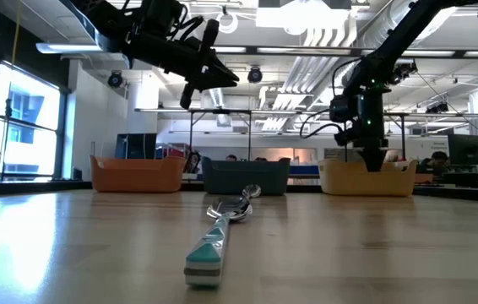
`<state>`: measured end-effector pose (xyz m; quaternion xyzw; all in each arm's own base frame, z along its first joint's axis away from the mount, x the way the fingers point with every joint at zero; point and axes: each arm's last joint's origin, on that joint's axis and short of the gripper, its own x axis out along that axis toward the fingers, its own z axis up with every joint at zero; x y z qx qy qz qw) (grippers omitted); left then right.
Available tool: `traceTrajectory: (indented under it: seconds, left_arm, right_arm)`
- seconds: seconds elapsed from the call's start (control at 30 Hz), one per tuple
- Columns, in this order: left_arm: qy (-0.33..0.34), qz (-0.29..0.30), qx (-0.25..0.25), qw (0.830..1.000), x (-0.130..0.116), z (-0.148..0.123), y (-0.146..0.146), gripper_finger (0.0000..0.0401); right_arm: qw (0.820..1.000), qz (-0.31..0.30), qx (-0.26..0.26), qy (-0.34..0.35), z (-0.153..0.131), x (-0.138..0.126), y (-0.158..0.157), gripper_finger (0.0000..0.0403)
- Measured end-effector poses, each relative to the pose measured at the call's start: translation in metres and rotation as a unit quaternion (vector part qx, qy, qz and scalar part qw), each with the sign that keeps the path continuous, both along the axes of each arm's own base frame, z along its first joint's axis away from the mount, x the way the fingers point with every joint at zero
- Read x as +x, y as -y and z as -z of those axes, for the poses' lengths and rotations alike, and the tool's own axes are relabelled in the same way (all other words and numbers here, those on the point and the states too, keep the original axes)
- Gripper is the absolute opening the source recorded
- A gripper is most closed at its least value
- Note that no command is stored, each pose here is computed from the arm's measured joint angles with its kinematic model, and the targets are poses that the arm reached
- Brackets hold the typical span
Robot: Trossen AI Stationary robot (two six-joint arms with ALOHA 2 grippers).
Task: Sort silverware by color (type)
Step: Put the orange spoon into the orange bin
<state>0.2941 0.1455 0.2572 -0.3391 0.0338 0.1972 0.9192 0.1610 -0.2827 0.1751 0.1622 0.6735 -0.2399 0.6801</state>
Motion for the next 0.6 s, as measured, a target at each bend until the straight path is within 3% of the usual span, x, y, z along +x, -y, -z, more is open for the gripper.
traceTrajectory:
  seconds: [0.33, 0.43, 0.6]
  left_arm:
    - [-0.006, 0.004, 0.016, 1.000, 0.000, 0.000, 0.000, 0.0038]
    - [-0.014, 0.002, 0.035, 0.999, 0.000, 0.000, 0.000, 0.0038]
    - [-0.040, 0.008, 0.048, 0.998, -0.001, 0.004, 0.000, 0.0038]
  right_arm:
    - [0.999, 0.036, 0.007, 0.038, -0.037, 0.007, 0.003, 0.0004]
    - [0.988, 0.069, -0.016, 0.136, -0.044, 0.008, -0.002, 0.0004]
    - [0.948, 0.124, -0.073, 0.284, -0.050, 0.006, -0.025, 0.0001]
